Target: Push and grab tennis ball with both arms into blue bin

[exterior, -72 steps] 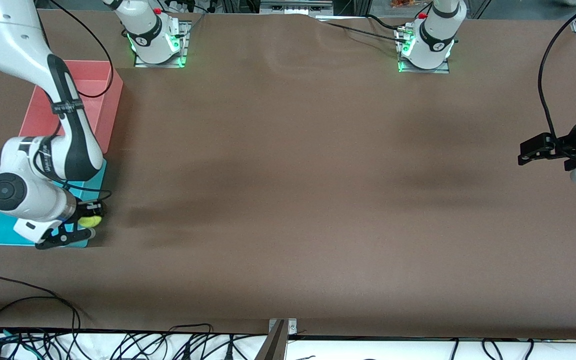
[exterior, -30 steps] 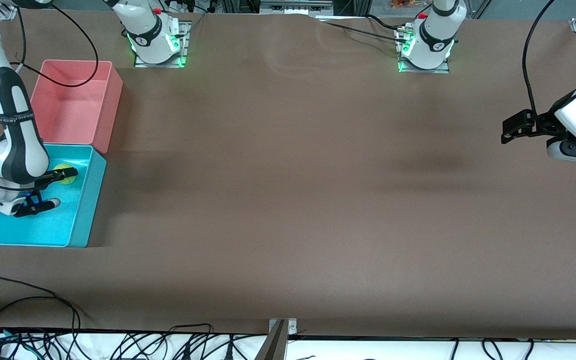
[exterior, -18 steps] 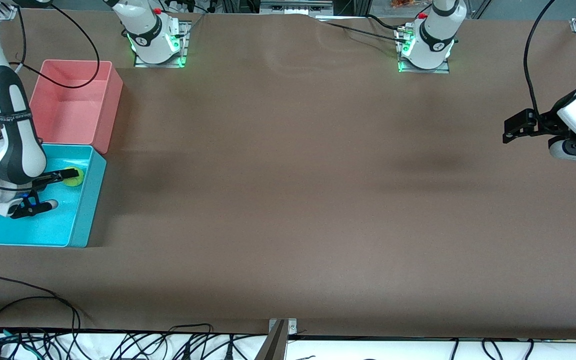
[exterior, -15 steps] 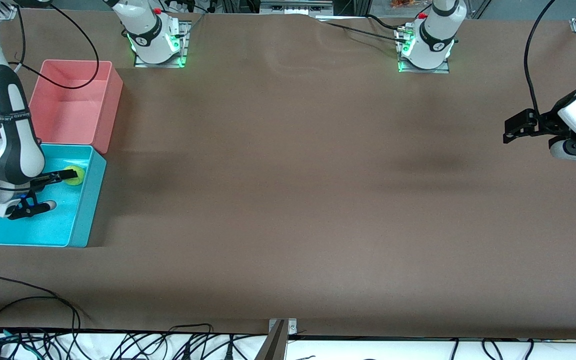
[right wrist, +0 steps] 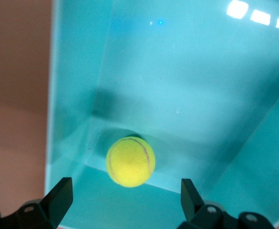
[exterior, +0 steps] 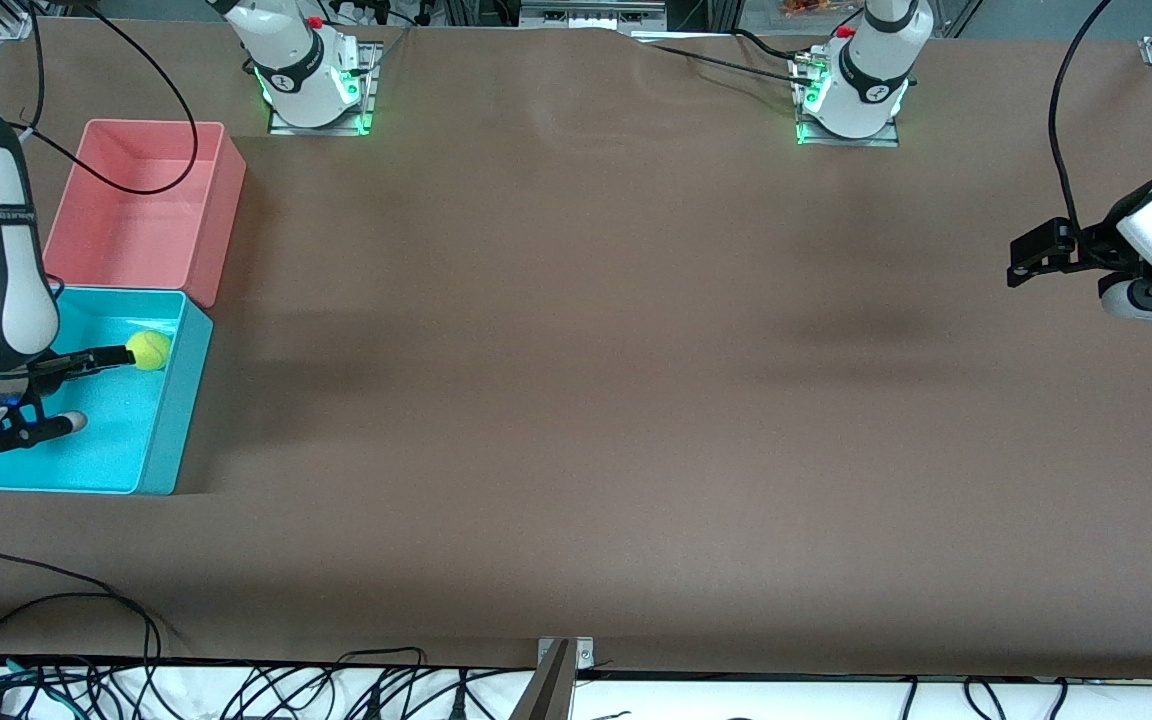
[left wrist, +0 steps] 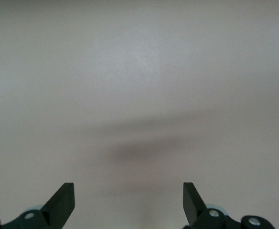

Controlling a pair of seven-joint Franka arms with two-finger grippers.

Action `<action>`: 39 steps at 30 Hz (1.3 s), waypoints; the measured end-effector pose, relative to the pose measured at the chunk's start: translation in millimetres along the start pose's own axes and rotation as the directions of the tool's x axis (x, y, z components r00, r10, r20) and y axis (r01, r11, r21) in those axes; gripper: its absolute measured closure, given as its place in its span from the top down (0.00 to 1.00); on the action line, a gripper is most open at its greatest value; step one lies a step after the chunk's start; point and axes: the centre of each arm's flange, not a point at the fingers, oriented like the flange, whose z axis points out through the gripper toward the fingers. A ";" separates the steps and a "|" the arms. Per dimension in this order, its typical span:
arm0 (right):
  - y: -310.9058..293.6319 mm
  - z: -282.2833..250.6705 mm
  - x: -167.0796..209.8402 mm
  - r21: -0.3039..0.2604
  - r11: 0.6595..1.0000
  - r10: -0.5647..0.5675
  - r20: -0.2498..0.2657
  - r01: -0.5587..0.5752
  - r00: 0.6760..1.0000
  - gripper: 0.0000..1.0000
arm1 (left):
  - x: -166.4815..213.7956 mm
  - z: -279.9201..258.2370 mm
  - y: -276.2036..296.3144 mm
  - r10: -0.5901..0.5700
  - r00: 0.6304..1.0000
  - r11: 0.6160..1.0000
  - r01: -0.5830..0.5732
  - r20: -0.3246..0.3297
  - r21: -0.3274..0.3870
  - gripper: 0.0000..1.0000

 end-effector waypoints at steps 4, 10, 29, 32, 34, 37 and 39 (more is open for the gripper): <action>-13.4 -28.1 -3.5 -0.017 1.000 -0.014 -0.018 0.013 1.000 1.00 | 0.0 0.0 0.0 0.000 1.000 1.000 0.000 0.000 0.000 1.00; -36.3 -60.1 -9.9 -0.036 0.999 -0.036 -0.024 0.035 0.999 1.00 | 0.0 0.0 -0.1 0.000 1.000 1.000 0.000 0.000 0.000 1.00; -86.7 -139.9 -57.6 -0.045 0.998 -0.054 0.009 0.054 0.999 1.00 | 0.0 0.0 -0.1 -0.001 1.000 1.000 0.001 0.000 0.000 1.00; -99.8 -154.0 -66.9 -0.046 0.999 -0.022 0.013 0.023 1.000 1.00 | 0.0 0.0 -0.1 -0.001 1.000 1.000 0.001 0.000 0.000 1.00; -108.8 -162.9 -73.5 -0.048 0.999 -0.001 0.019 0.002 1.000 1.00 | 0.0 0.0 -0.1 -0.001 1.000 1.000 0.001 0.000 0.000 1.00; -122.9 -175.8 -84.1 -0.051 0.998 0.021 0.030 -0.019 0.999 1.00 | 0.0 0.0 -0.1 -0.001 1.000 1.000 0.001 0.000 0.000 1.00; -132.2 -184.0 -90.5 -0.057 0.998 0.041 0.031 -0.039 0.999 1.00 | 0.0 0.0 -0.1 -0.001 1.000 1.000 0.001 0.000 0.000 1.00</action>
